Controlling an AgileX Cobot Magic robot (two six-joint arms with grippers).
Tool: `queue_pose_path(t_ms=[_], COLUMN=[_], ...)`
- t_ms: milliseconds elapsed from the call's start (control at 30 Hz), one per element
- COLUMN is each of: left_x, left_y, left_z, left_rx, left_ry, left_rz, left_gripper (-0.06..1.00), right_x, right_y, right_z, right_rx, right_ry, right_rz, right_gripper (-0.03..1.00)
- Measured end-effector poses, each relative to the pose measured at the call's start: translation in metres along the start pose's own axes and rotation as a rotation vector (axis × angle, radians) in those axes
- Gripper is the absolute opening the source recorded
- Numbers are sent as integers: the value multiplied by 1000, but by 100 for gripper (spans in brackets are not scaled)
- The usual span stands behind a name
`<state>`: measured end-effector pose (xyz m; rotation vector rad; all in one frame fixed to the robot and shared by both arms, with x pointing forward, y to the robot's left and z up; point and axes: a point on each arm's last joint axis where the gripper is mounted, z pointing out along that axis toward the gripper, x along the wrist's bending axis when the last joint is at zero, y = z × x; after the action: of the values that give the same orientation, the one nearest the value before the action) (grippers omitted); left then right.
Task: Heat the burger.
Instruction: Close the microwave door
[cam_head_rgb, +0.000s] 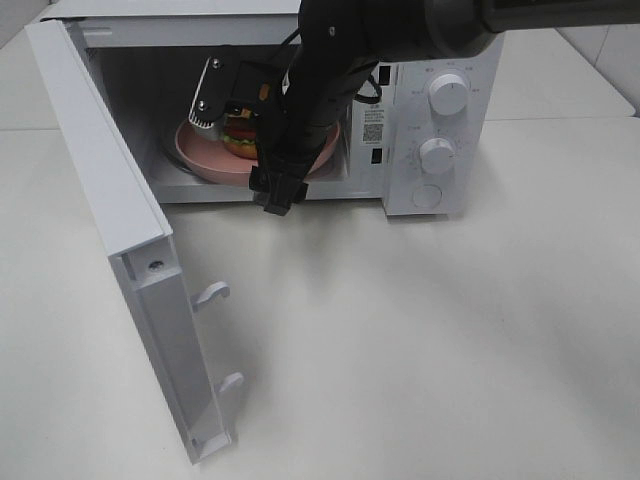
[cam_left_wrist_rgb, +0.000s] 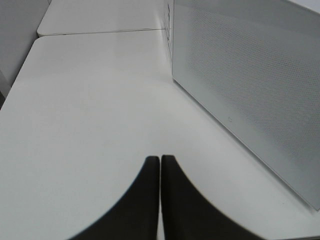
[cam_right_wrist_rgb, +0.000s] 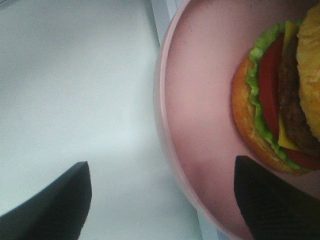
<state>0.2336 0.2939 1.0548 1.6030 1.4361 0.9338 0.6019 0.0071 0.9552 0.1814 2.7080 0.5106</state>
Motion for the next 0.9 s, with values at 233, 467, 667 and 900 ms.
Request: queue_pose_path(t_ms=[233,467,667,900], left_x=[0,0,0,0], left_y=[0,0,0,0], left_z=[0,0,0,0], left_rx=[0,0,0,0], left_ry=[0,0,0,0], left_rz=[0,0,0,0], left_gripper=[0,0,0,0], right_x=[1,8,12,18], right_y=[-1,-9,-14,-20], right_z=[-29,-42,-54,-64], right_rx=[57,184,267,369], right_ry=[44,117,149,182], right_rz=[176,345,455,553], right_gripper=[73,73,73,73])
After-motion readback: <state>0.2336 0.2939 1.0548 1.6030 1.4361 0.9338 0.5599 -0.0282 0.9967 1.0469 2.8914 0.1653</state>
